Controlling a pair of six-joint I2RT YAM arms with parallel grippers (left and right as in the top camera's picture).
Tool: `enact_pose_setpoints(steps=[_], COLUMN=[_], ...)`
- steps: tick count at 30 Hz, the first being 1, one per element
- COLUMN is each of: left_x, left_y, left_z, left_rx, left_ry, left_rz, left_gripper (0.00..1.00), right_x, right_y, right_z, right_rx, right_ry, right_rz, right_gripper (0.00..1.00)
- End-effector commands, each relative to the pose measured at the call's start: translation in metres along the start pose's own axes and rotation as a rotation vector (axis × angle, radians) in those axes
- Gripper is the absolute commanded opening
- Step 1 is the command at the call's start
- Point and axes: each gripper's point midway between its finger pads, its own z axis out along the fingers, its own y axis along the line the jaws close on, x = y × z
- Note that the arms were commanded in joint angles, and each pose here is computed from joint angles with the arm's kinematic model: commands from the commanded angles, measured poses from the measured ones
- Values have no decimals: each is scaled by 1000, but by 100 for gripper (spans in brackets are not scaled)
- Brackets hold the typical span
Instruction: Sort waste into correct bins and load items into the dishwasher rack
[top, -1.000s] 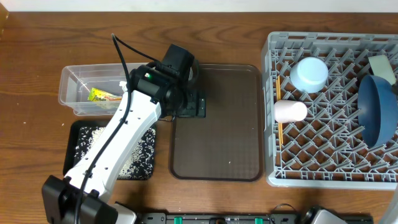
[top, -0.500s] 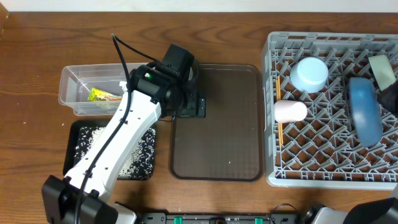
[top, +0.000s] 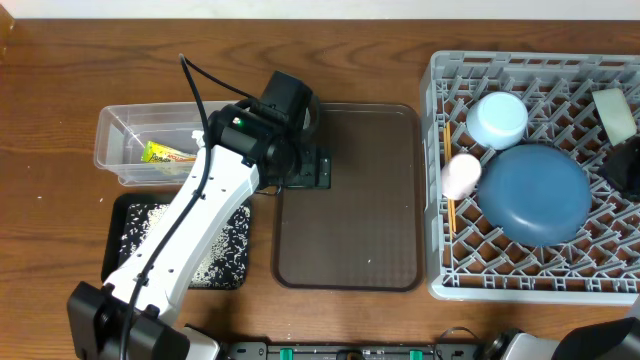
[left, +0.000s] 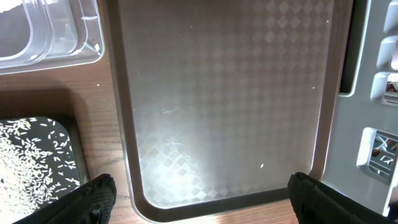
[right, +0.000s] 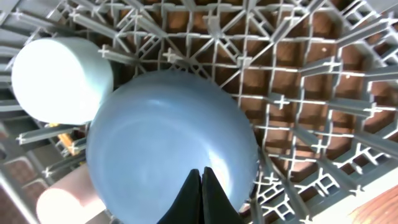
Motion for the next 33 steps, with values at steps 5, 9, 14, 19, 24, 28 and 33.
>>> enact_pose_setpoints(steps=[5, 9, 14, 19, 24, 28, 33], left_x=[-5, -5, -5, -5, -5, -5, -5], left_y=[-1, -1, -1, -1, -1, -1, -1], left_z=[-9, -9, -9, -9, -9, -9, -9], left_rx=[-2, -2, -2, -2, -2, -2, -2], left_ry=[-34, -34, -34, -34, -34, -34, -34], left_rz=[18, 18, 18, 18, 17, 18, 18], left_gripper=[91, 91, 91, 91, 91, 91, 91], right_x=[27, 45, 59, 66, 76, 83, 78], right_y=[37, 44, 30, 20, 14, 10, 28], right_z=[-3, 2, 26, 58, 91, 103, 97], right_rx=[-162, -154, -39, 1, -5, -6, -95], right_ry=[107, 165, 180, 160, 130, 129, 128], right_rz=[-47, -103, -147, -119, -69, -66, -67], right_gripper=[1, 1, 1, 1, 1, 1, 4])
